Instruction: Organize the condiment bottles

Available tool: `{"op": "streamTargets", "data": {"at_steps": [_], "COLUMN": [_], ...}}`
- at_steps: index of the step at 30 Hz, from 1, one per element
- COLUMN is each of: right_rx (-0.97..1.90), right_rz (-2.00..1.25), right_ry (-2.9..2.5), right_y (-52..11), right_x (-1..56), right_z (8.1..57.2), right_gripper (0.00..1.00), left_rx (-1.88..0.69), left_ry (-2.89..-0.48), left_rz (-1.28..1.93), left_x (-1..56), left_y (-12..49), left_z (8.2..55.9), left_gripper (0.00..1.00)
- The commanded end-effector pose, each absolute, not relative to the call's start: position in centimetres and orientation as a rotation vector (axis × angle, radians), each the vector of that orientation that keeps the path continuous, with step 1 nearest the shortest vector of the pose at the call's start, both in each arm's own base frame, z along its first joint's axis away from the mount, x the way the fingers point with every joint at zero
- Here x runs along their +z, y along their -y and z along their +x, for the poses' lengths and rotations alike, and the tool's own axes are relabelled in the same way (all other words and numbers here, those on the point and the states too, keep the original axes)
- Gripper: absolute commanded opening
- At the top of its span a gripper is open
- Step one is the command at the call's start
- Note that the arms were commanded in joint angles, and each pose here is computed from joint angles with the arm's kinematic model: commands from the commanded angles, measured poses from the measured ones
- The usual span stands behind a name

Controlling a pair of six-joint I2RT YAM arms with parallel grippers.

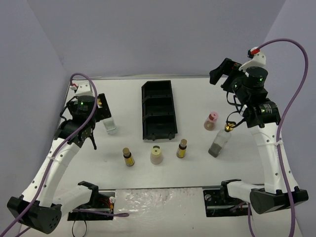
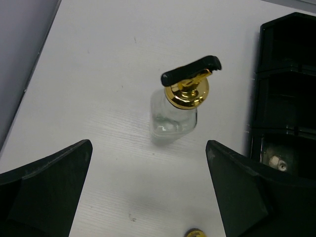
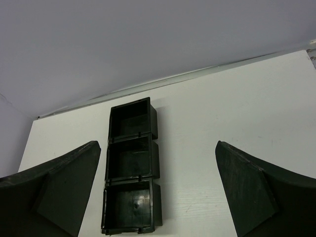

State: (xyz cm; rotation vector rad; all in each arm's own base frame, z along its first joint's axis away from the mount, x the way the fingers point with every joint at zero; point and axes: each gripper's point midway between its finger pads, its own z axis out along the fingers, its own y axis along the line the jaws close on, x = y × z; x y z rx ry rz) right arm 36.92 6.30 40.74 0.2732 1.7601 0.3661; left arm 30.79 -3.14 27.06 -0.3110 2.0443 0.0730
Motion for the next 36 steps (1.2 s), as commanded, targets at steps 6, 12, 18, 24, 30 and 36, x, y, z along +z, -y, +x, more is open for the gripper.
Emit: {"op": "streamTargets", "data": {"at_steps": [6,12,18,24,30,36], "right_rx": [0.377,0.361,0.384,0.395,0.379,0.391], "right_rz": [0.265,0.26,0.261,0.256,0.252,0.238], "right_ry": [-1.637,-1.624,-1.599,-1.609,-1.607,-1.61], "right_y": [-6.1,-5.8,-5.9,-6.1,-5.8,-6.1], "right_x": [43.1,43.0,43.4,42.7,42.4,42.3], "right_z": [36.1,35.3,34.6,34.6,34.1,33.9], "right_gripper": [1.0,1.0,1.0,1.0,1.0,1.0], "left_rx": [0.061,0.13,0.184,0.221,0.255,0.241], "left_ry": [-1.857,-1.843,-1.827,-1.81,-1.808,-1.773], "left_rz": [-0.257,-0.282,-0.297,-0.335,-0.348,-0.372], "left_x": [30.3,29.0,27.2,25.9,24.0,23.1], "left_y": [5.7,5.3,5.0,4.7,4.8,5.2], "left_z": [33.3,34.2,34.7,35.5,36.5,37.6], "left_gripper": [0.97,0.97,0.97,0.97,0.97,0.97]}}
